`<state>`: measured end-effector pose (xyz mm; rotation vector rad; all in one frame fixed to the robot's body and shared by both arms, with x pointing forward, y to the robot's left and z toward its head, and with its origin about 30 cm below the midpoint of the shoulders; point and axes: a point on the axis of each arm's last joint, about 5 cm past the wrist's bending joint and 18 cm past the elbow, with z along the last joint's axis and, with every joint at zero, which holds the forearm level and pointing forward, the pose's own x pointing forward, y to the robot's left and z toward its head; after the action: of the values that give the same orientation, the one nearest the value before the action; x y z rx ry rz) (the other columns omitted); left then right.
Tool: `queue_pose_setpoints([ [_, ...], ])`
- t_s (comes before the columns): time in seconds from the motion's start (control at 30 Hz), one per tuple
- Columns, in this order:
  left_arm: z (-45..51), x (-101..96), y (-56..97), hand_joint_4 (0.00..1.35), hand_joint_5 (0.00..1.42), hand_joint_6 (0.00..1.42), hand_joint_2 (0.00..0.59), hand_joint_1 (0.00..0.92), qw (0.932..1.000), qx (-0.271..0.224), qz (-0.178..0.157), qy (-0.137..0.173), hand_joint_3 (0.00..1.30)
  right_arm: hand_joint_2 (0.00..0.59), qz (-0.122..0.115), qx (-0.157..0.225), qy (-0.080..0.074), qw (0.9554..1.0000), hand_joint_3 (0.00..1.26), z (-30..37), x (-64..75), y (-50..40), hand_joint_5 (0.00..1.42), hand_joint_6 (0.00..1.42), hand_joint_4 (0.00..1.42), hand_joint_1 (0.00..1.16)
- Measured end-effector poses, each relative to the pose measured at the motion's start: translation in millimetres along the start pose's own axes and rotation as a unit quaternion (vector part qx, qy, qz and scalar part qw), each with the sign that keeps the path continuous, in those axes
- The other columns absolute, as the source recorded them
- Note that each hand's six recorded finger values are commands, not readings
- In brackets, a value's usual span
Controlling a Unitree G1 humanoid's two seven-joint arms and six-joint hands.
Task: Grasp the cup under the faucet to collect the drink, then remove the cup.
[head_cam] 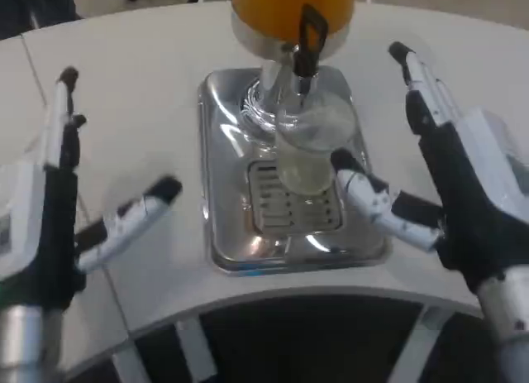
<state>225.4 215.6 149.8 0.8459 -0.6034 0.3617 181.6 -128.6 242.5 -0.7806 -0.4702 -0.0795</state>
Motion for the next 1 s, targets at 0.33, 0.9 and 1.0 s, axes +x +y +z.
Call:
queue_pose_setpoints([
  [0.33, 16.2, -49.7, 31.6, 0.00, 0.00, 0.02, 0.077, 0.000, 0.9950, 0.072, -0.068, 0.011, 0.00, 0.422, -0.022, 0.102, -0.052, 0.9932, 0.00, 24.1, 32.6, 0.2, 0.00, 0.05, 0.00, 0.57],
  [0.9, 32.4, -85.8, 43.4, 0.00, 0.00, 0.04, 0.093, 0.000, 0.9851, 0.116, -0.127, 0.004, 0.00, 0.415, 0.026, 0.182, -0.063, 0.9809, 0.00, 22.4, 39.8, 5.7, 0.00, 0.03, 0.00, 0.57],
  [1.0, 33.9, -87.2, 42.7, 0.00, 0.00, 0.06, 0.102, 0.000, 0.9858, 0.113, -0.124, -0.008, 0.00, 0.413, 0.041, 0.191, -0.067, 0.9784, 0.00, 20.4, 40.8, 6.1, 0.00, 0.03, 0.00, 0.57],
])
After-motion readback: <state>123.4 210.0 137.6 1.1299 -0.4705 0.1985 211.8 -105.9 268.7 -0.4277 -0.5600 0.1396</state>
